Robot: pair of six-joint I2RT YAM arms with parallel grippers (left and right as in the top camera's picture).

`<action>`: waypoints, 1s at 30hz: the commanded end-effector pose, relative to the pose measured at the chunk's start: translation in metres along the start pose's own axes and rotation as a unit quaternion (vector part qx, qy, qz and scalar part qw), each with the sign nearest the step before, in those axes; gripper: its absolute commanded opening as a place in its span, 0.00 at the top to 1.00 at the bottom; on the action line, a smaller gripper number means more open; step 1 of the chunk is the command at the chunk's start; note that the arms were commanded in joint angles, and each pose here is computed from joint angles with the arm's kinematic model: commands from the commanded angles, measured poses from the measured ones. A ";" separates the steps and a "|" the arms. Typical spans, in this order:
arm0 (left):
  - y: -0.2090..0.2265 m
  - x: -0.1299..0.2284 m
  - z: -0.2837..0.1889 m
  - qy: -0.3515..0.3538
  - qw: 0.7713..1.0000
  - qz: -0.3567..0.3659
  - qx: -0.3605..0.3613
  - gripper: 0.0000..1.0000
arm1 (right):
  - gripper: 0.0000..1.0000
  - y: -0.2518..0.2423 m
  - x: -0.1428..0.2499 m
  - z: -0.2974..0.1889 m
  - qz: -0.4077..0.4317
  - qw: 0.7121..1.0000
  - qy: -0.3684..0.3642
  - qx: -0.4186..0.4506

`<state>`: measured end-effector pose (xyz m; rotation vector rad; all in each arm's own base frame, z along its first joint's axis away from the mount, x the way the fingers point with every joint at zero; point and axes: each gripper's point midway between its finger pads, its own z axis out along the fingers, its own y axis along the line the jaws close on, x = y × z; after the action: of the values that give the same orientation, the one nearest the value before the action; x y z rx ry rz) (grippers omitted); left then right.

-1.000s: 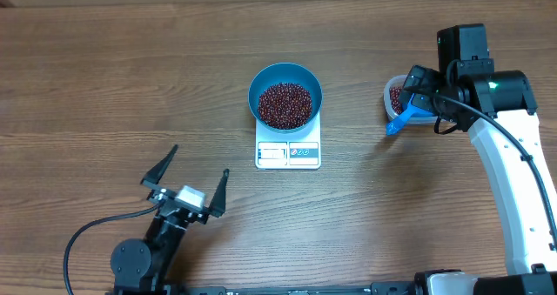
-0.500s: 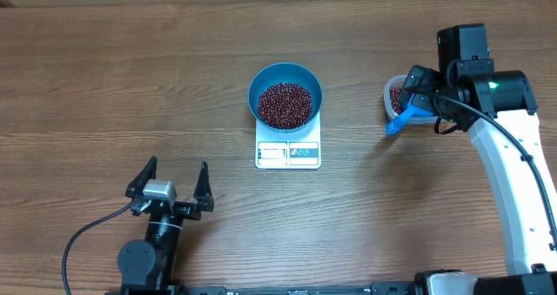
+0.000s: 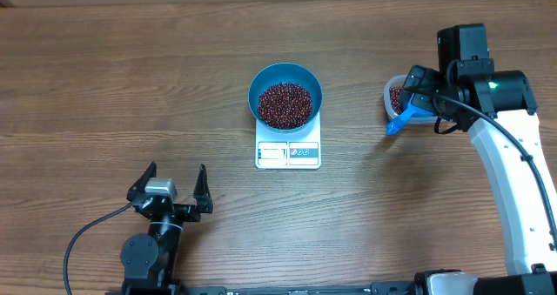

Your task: Scoop item into bowl and weigh 150g on scale

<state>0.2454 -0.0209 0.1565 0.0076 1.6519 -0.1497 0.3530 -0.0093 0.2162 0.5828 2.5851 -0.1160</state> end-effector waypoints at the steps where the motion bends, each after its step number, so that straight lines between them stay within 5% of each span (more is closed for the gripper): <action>1: 0.005 0.000 0.000 -0.002 0.999 0.034 -0.013 0.00 | 0.00 -0.001 -0.003 -0.006 -0.004 1.000 -0.010 -0.003; 30: 0.017 -0.001 -0.001 -0.004 0.999 0.031 -0.037 0.01 | 0.00 -0.001 -0.003 -0.006 -0.004 1.000 -0.010 -0.003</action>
<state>0.2462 -0.0070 0.1565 -0.0040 1.6503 -0.0708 0.3531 -0.0093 0.2162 0.5779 2.5859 -0.1171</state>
